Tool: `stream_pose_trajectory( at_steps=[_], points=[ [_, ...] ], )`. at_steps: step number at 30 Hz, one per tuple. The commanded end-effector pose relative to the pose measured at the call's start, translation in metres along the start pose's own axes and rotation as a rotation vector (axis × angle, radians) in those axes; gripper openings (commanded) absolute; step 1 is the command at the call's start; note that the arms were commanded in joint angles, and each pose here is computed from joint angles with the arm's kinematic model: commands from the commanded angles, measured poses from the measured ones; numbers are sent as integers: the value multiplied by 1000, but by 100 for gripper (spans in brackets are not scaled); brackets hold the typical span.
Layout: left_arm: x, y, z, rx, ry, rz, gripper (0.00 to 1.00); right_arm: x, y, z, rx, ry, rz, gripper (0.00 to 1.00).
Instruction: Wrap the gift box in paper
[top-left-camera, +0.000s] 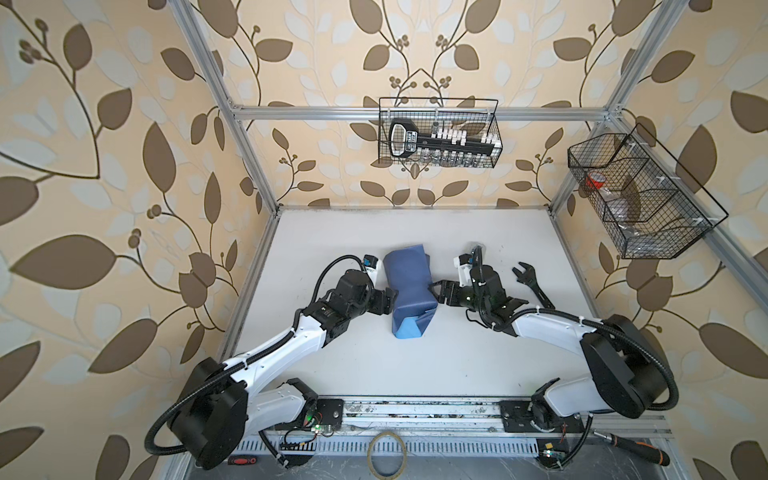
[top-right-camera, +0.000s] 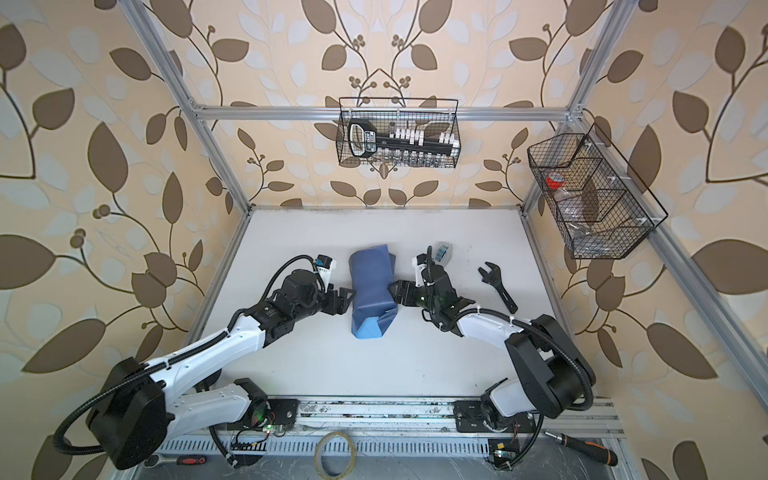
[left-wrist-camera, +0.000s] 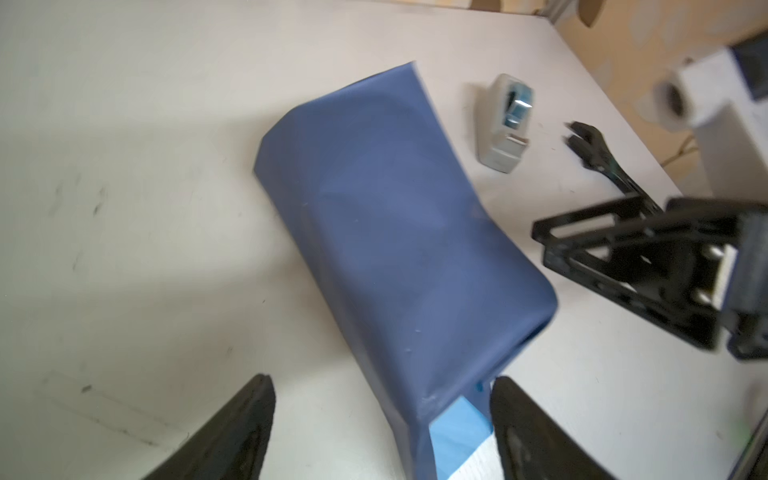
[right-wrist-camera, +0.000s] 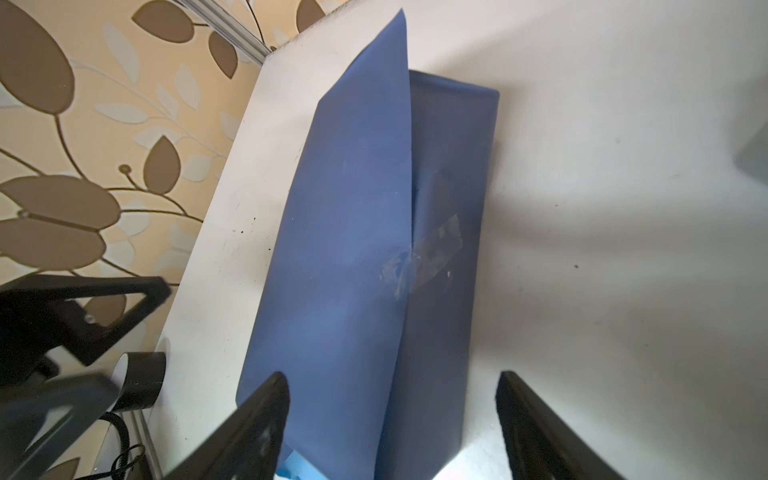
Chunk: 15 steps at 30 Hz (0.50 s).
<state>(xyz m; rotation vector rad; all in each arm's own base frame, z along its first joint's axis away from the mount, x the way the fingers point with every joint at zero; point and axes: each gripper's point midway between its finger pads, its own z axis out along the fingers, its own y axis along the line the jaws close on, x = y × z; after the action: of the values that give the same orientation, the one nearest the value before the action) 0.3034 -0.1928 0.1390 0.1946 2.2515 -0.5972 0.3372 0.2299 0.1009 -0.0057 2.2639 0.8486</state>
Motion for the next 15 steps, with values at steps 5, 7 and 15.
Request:
stream_pose_trajectory(
  at_steps=[5, 7, 15],
  points=[
    [-17, -6, 38, 107, 90, -287, 71, 10, 12, 20, -81, 45, 50, 73],
    [-12, -10, 51, 140, 135, -292, 65, 14, 14, 20, -91, 57, 48, 71],
    [5, -31, 66, 260, 231, -296, 50, 32, 22, 12, -130, 79, 65, 61]
  ],
)
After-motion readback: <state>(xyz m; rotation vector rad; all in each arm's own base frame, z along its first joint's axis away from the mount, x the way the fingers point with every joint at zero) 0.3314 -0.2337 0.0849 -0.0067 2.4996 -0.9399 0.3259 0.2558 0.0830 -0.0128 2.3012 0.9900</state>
